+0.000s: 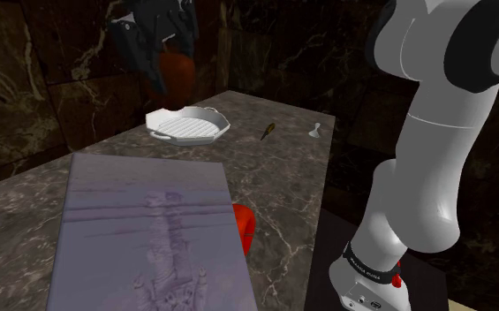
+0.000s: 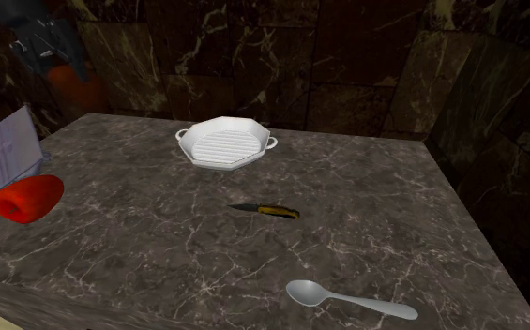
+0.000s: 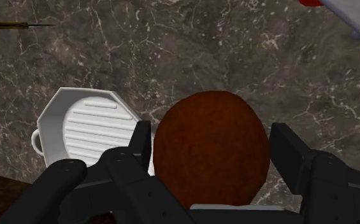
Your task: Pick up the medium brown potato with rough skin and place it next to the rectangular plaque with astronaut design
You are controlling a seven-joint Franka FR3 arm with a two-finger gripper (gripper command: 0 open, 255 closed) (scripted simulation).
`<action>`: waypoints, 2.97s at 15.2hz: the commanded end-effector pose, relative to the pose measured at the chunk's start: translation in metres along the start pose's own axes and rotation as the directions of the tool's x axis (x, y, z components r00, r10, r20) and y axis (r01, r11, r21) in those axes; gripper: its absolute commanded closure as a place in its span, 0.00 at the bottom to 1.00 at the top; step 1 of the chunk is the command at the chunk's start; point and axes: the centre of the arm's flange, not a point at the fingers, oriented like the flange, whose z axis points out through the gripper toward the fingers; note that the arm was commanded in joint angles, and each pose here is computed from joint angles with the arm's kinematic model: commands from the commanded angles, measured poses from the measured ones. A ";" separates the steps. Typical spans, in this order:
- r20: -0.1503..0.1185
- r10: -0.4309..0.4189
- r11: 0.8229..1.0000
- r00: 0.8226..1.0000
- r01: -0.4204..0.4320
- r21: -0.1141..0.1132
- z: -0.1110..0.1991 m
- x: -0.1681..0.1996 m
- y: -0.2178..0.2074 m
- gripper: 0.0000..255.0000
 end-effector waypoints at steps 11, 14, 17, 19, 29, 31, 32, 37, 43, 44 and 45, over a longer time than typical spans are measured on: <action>0.000 0.000 1.000 1.000 0.000 0.001 0.061 0.003 -0.020 1.00; 0.000 0.000 1.000 1.000 0.000 0.001 0.076 0.004 -0.025 1.00; 0.000 0.000 1.000 1.000 0.000 0.001 0.091 0.004 -0.030 1.00; 0.000 0.000 1.000 1.000 0.000 0.001 0.101 0.005 -0.034 1.00; 0.000 0.000 1.000 1.000 0.000 0.001 0.151 0.007 -0.050 1.00; 0.000 0.000 1.000 1.000 0.000 0.001 0.161 0.008 -0.054 1.00; 0.000 0.000 1.000 1.000 0.000 0.001 0.166 0.008 -0.056 1.00; 0.000 0.000 1.000 1.000 0.000 0.001 0.179 0.009 -0.060 1.00; 0.000 0.000 1.000 1.000 0.000 0.001 0.179 0.009 -0.060 0.00; 0.000 0.000 1.000 1.000 0.000 0.001 0.179 0.010 -0.059 0.00; 0.000 0.000 1.000 1.000 0.000 0.001 0.179 0.010 -0.059 0.00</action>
